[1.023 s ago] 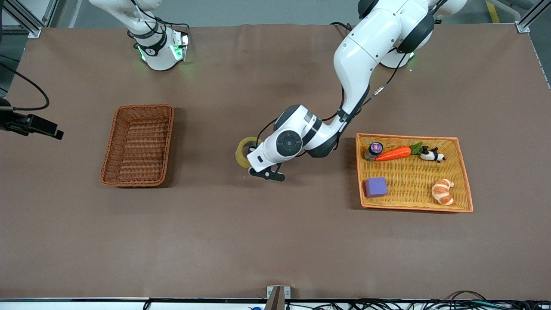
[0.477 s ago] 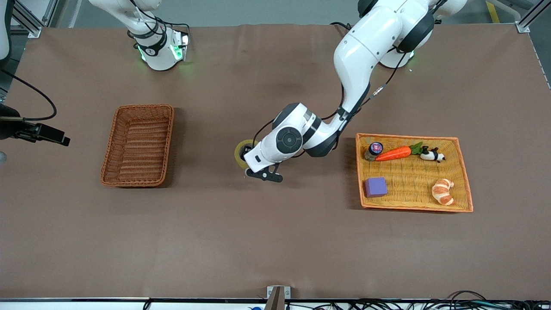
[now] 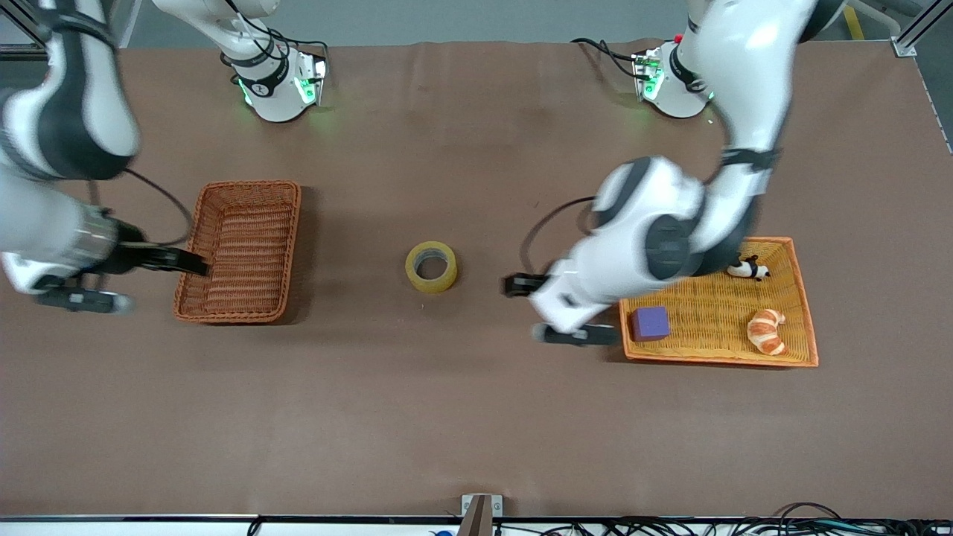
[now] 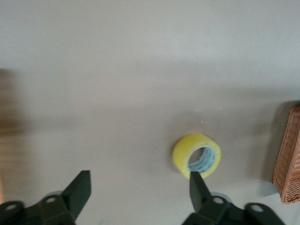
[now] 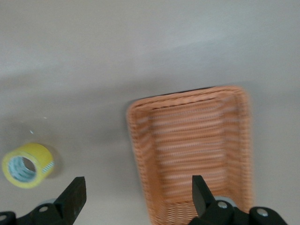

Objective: Move tape to another basket
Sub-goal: 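Grasp the tape roll with the right gripper while the left gripper withdraws, then carry the tape roll with the right gripper into the wicker basket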

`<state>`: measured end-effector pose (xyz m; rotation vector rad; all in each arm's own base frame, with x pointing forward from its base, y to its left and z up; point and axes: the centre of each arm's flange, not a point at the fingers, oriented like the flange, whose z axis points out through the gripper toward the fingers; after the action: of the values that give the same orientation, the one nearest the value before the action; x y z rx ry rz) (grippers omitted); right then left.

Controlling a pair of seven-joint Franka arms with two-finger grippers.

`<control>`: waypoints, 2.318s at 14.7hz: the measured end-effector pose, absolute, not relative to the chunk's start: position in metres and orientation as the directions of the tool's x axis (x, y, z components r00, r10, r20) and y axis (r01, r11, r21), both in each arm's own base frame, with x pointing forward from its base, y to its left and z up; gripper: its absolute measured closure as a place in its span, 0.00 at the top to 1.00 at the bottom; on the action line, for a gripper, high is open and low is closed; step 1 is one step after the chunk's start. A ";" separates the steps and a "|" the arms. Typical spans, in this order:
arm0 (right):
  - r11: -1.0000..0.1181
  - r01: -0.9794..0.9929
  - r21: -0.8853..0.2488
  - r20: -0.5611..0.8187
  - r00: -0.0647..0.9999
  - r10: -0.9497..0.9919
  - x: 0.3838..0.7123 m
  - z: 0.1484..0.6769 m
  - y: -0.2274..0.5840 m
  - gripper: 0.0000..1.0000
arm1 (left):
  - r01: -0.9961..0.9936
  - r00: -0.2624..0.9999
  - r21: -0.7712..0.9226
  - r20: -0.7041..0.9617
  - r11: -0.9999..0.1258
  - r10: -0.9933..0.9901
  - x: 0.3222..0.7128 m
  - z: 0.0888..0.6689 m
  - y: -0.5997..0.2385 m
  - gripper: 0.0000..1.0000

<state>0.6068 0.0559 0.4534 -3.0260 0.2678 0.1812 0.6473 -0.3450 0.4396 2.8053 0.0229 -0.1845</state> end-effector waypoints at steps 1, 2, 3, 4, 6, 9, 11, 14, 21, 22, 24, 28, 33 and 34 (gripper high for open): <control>-0.978 -0.188 -0.092 -0.120 0.977 -0.177 0.603 0.439 0.085 1.00 | 0.056 0.992 0.314 -0.129 -0.948 0.015 0.650 0.456 -0.318 1.00; -0.975 -0.199 -0.098 -0.114 0.976 -0.187 0.598 0.425 0.115 1.00 | 0.067 0.992 0.289 -0.118 -0.955 0.034 0.650 0.468 -0.297 1.00; -0.972 -0.210 -0.104 -0.116 0.973 -0.198 0.591 0.411 0.145 1.00 | 0.069 0.995 0.248 -0.092 -0.966 0.048 0.649 0.479 -0.279 1.00; -0.972 -0.208 -0.111 -0.123 0.973 -0.194 0.585 0.396 0.172 1.00 | 0.067 0.996 0.215 -0.065 -0.974 0.055 0.648 0.489 -0.259 1.00; -0.973 -0.186 -0.138 -0.123 0.978 -0.170 0.578 0.360 0.215 1.00 | 0.034 0.999 0.178 -0.027 -0.983 0.030 0.645 0.504 -0.225 1.00; -0.968 -0.172 -0.184 -0.091 0.983 -0.157 0.571 0.285 0.243 1.00 | -0.039 0.999 0.121 0.014 -0.992 -0.038 0.630 0.523 -0.189 1.00; -0.962 -0.187 -0.197 -0.091 0.981 -0.172 0.566 0.255 0.253 1.00 | -0.055 0.998 0.093 0.030 -0.994 -0.053 0.618 0.537 -0.168 1.00; -0.958 -0.202 -0.204 -0.102 0.978 -0.184 0.549 0.236 0.294 1.00 | -0.045 0.998 0.065 0.054 -0.997 -0.042 0.601 0.556 -0.124 1.00; -0.988 -0.071 -0.140 -0.070 0.996 -0.062 0.517 0.221 0.341 1.00 | -0.031 0.997 0.027 0.076 -0.999 -0.029 0.553 0.576 -0.090 0.98; -0.989 -0.064 -0.133 -0.061 0.997 -0.057 0.517 0.214 0.340 1.00 | -0.032 0.997 0.026 0.075 -0.999 -0.030 0.548 0.576 -0.091 0.98; -0.990 -0.060 -0.131 -0.057 0.997 -0.053 0.516 0.202 0.340 1.00 | -0.031 0.997 0.022 0.067 -0.999 -0.029 0.541 0.572 -0.090 1.00; -0.991 -0.048 -0.128 -0.064 0.997 -0.040 0.511 0.189 0.345 0.87 | -0.022 0.998 0.022 0.063 -1.000 -0.021 0.539 0.567 -0.086 1.00; -0.990 -0.090 -0.112 -0.060 0.995 -0.084 0.506 0.187 0.352 0.34 | -0.012 0.998 0.024 0.065 -1.000 -0.010 0.541 0.565 -0.083 1.00; -0.989 -0.094 -0.110 -0.061 0.994 -0.087 0.507 0.187 0.351 0.24 | -0.006 0.998 0.025 0.068 -1.000 -0.004 0.542 0.565 -0.080 1.00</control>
<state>0.5065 0.3510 0.1865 -3.0241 0.1378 0.0846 0.5425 -0.0799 0.5648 3.1149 -0.0082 0.1059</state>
